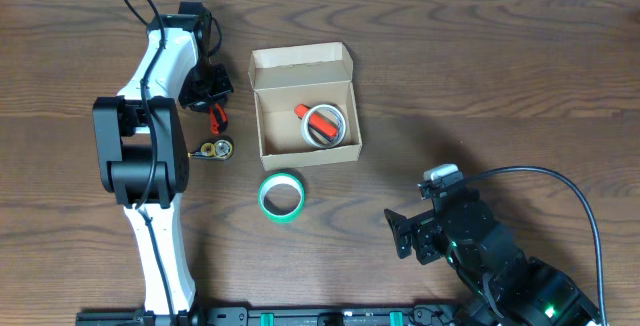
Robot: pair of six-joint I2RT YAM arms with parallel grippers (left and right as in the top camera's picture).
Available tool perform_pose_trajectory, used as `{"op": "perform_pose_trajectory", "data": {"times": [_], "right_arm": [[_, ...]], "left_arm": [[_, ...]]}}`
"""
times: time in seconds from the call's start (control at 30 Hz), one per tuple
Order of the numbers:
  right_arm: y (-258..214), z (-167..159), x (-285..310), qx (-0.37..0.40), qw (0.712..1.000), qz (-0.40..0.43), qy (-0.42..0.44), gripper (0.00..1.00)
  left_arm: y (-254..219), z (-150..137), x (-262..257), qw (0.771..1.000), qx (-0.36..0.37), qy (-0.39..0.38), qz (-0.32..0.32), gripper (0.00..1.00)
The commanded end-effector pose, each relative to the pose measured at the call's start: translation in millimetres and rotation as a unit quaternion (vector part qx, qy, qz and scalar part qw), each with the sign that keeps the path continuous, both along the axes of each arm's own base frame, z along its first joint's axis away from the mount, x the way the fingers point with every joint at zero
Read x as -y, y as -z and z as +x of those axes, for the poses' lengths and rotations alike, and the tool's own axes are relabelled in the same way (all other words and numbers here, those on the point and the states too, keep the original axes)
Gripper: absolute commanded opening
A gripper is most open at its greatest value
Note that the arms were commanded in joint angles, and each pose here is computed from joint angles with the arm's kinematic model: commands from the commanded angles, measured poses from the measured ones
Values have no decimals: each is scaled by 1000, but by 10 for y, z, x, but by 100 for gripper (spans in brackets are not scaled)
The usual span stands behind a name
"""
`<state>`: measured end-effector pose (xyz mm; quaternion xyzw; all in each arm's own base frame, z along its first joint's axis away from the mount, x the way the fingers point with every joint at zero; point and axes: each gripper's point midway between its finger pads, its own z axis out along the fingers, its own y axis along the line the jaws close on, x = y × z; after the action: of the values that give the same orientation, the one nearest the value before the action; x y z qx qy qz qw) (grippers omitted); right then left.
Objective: Pack container
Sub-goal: 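Carry the red box cutter into the box and release it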
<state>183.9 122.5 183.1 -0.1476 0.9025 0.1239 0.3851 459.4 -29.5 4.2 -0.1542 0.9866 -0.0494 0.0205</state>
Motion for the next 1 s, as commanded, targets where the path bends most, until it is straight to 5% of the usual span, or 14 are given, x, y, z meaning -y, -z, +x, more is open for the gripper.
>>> {"op": "perform_pose_trajectory", "data": {"times": [0.0,0.97], "right_arm": [[-1,-6,4,1,1000,2,4,99],[-1,-6,4,1,1000,2,4,99]], "left_arm": [[-55,52,-48,1000,8,-13,8,18],[-936,163,14,994,104,-7,4,22]]}}
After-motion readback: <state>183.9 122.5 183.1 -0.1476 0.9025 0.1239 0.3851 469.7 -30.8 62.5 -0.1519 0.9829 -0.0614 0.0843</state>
